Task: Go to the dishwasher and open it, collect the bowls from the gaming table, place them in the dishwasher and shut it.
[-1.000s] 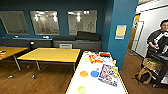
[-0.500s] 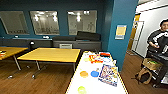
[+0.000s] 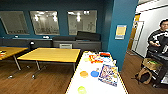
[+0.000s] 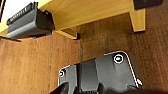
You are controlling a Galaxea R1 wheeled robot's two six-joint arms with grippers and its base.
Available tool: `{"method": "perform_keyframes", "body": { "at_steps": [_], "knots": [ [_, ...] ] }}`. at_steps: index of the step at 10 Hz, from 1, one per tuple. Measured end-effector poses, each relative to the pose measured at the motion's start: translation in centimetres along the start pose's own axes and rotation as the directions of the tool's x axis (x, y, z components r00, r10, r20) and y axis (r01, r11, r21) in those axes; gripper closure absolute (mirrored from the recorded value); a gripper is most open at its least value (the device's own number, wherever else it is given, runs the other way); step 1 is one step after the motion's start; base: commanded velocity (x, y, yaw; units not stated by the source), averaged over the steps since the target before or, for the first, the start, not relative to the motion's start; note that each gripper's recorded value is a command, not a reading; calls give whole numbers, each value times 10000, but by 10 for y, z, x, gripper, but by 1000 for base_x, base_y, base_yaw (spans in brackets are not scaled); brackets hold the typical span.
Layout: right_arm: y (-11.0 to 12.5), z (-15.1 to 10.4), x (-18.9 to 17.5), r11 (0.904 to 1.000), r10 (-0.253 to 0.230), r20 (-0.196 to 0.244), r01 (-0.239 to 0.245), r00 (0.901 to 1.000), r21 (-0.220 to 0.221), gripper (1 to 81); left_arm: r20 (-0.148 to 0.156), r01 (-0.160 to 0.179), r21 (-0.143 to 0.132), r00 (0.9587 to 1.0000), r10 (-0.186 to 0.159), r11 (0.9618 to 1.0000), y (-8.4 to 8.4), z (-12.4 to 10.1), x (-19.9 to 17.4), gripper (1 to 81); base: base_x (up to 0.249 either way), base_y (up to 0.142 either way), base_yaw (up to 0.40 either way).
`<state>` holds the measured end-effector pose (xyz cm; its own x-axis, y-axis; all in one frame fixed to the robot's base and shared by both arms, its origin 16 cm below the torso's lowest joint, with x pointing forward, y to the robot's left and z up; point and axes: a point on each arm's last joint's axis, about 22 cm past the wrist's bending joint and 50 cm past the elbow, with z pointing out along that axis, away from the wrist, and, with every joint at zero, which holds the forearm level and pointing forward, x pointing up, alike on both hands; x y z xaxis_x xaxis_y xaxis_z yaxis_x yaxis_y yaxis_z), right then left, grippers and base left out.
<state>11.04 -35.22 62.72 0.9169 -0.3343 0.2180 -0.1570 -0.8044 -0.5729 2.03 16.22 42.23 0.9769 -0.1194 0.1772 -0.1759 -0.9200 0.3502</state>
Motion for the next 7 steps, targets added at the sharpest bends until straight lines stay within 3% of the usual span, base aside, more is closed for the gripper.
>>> {"method": "perform_keyframes", "body": {
  "at_steps": [2, 3, 5, 7],
  "knots": [
    [-3, -48, 75, 9999, -109, -883, 100, 9960, -110, 10, 65, 29, -13, 10000, -29, 10000, 1, 0, -3, 10, 0, 0, 0],
    [-17, -62, 108, 9999, -149, -1168, 154, 9930, 28, 10, 183, 77, -42, 9998, -77, 10000, 3, 1, -9, 10, 0, 0, 0],
    [-43, -78, 162, 9992, -285, -1452, 323, 9890, 240, 10, 432, 188, -73, 9989, -184, 9998, 4, 1, -18, 10, 0, 0, 0],
    [-50, -94, 202, 9994, -337, -1422, 348, 9893, 51, 10, 628, 284, -103, 9976, -277, 9995, 5, 2, -25, 10, 0, 0, 0]
  ]
}}
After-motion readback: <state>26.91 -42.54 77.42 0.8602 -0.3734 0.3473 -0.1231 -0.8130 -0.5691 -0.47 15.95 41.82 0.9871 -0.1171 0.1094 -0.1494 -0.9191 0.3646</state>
